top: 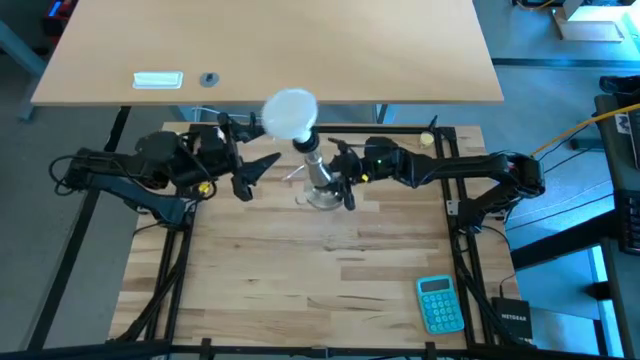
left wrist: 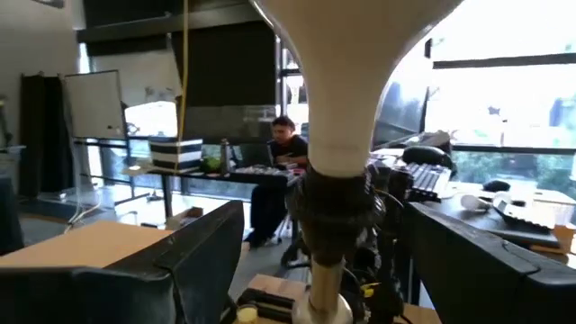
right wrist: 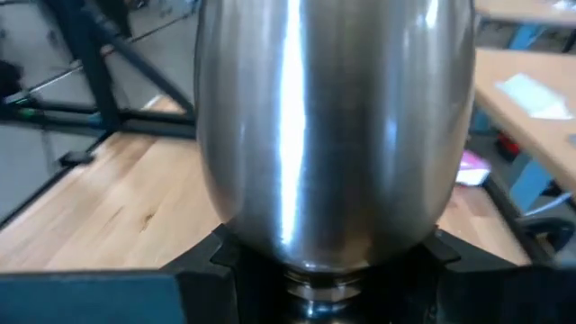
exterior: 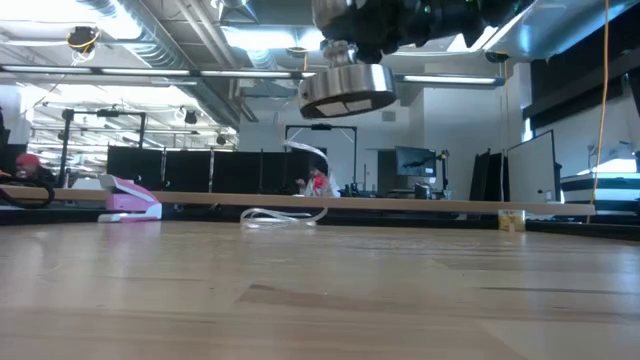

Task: Screw lightbulb
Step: Insert the lightbulb into the desk lamp

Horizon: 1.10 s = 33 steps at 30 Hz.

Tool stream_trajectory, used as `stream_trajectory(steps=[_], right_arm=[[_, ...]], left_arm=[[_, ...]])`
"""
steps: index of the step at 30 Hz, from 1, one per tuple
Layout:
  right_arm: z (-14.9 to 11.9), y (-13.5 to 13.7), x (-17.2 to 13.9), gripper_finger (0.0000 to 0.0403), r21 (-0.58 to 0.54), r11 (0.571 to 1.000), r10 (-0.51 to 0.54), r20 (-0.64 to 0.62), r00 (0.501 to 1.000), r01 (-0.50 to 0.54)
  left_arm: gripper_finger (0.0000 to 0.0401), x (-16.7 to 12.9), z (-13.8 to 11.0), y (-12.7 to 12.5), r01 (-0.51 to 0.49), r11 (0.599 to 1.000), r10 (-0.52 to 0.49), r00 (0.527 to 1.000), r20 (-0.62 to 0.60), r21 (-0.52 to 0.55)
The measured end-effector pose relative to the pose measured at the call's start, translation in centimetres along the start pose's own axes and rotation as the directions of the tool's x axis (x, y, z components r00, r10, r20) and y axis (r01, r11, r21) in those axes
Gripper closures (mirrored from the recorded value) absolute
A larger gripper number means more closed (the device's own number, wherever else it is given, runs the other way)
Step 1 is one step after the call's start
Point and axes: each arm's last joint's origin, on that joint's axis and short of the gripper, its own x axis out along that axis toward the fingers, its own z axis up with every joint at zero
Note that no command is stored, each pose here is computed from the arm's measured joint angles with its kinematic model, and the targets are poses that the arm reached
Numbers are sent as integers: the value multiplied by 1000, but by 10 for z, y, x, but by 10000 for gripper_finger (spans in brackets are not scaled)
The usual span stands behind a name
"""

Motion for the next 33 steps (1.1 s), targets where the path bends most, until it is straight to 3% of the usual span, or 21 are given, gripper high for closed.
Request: stream_trajectory(steps=[5, 10, 18, 25, 33], right_arm=[[-14, -5, 1, 242, 17, 997, -73, 98, 993, 72], [-37, -9, 16, 242, 35, 981, -192, 118, 974, 189], [-64, -19, 38, 242, 77, 930, -368, 134, 920, 360], [-69, -20, 41, 242, 71, 913, -407, 123, 905, 401], [-69, -20, 41, 242, 50, 914, -407, 122, 905, 403]], left_arm=[[107, -2, -2, 1, -110, 994, 110, 993, -30, 10], [107, 5, -9, -5, -213, 977, 213, 976, -52, 5], [107, 31, -30, -30, -394, 919, 395, 918, -44, 21], [107, 44, -28, -47, -502, 865, 501, 864, 54, -7], [107, 80, -16, -68, -598, 791, 600, 800, 30, 126]])
